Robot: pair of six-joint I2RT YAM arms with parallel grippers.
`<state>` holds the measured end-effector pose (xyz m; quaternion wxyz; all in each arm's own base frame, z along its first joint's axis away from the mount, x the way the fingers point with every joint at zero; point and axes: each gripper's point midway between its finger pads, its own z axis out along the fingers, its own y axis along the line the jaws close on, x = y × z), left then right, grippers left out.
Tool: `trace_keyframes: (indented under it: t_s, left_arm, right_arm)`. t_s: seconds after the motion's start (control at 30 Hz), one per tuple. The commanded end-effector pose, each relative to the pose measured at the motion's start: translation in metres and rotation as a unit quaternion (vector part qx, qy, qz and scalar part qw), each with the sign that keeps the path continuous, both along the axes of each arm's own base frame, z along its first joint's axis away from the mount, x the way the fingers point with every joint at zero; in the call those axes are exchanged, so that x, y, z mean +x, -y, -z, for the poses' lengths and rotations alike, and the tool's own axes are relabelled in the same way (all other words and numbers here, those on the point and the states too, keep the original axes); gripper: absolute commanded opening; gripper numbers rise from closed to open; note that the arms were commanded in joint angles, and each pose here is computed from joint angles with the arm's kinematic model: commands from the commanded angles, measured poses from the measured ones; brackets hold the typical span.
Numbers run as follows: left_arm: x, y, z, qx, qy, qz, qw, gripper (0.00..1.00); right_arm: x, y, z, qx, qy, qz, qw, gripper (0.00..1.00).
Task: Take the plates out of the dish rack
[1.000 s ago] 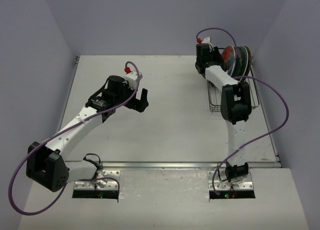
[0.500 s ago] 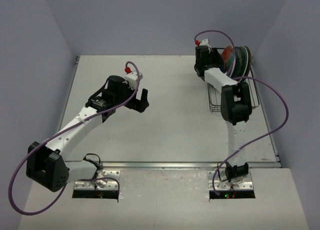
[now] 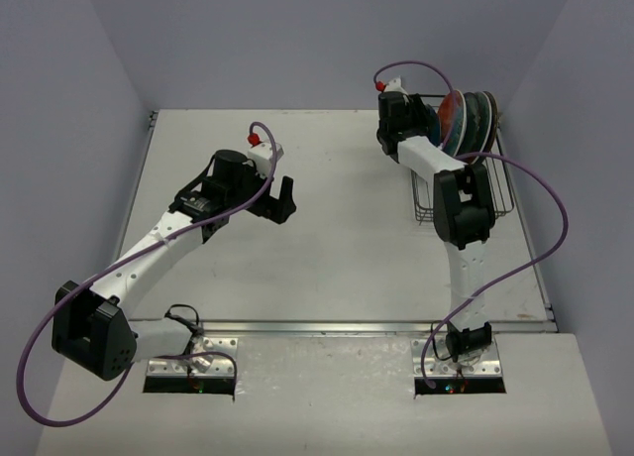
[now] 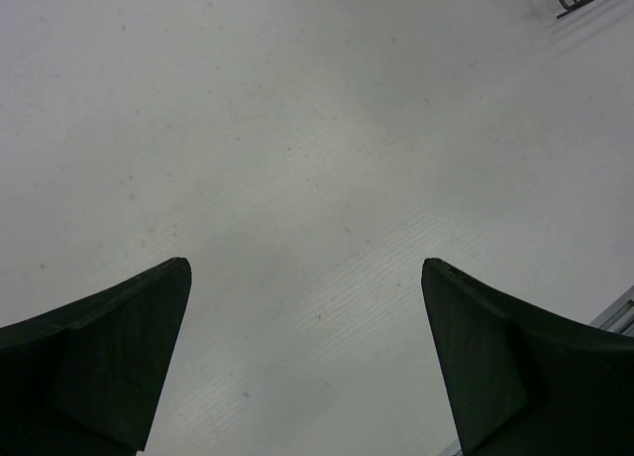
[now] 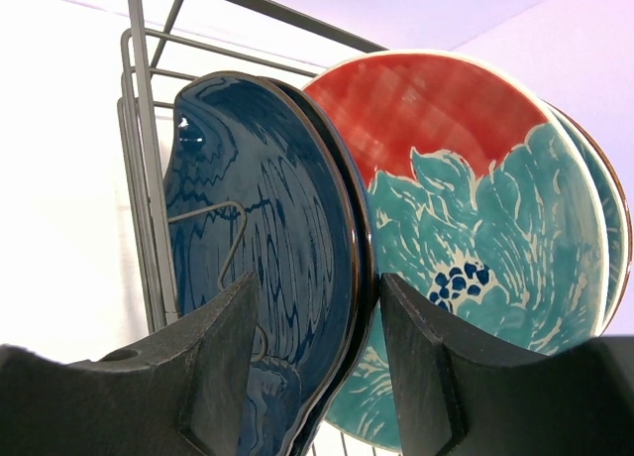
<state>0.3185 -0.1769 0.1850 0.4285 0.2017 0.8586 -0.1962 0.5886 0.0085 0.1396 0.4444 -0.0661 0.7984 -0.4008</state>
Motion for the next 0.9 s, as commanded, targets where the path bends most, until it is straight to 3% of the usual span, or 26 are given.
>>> trace_keyframes:
  t_s: [0.0,0.4,0.87]
  left_arm:
    - [0.01,0.003,-0.022,-0.019,0.026,-0.001,0.999,1.0]
    - [0.01,0.005,-0.02,-0.02,0.021,0.003,1.0,1.0]
    - [0.01,0.002,-0.024,-0.018,0.024,-0.002,1.0,1.0]
  right_arm:
    - [0.008,-0.004,-0.052,0.014,0.073,0.008,0.997,0.53]
    - [0.008,-0.013,-0.057,0.024,0.069,-0.003,0.997,0.6]
    - [0.016,-0.005,-0.033,0.013,0.048,-0.001,0.999,0.5]
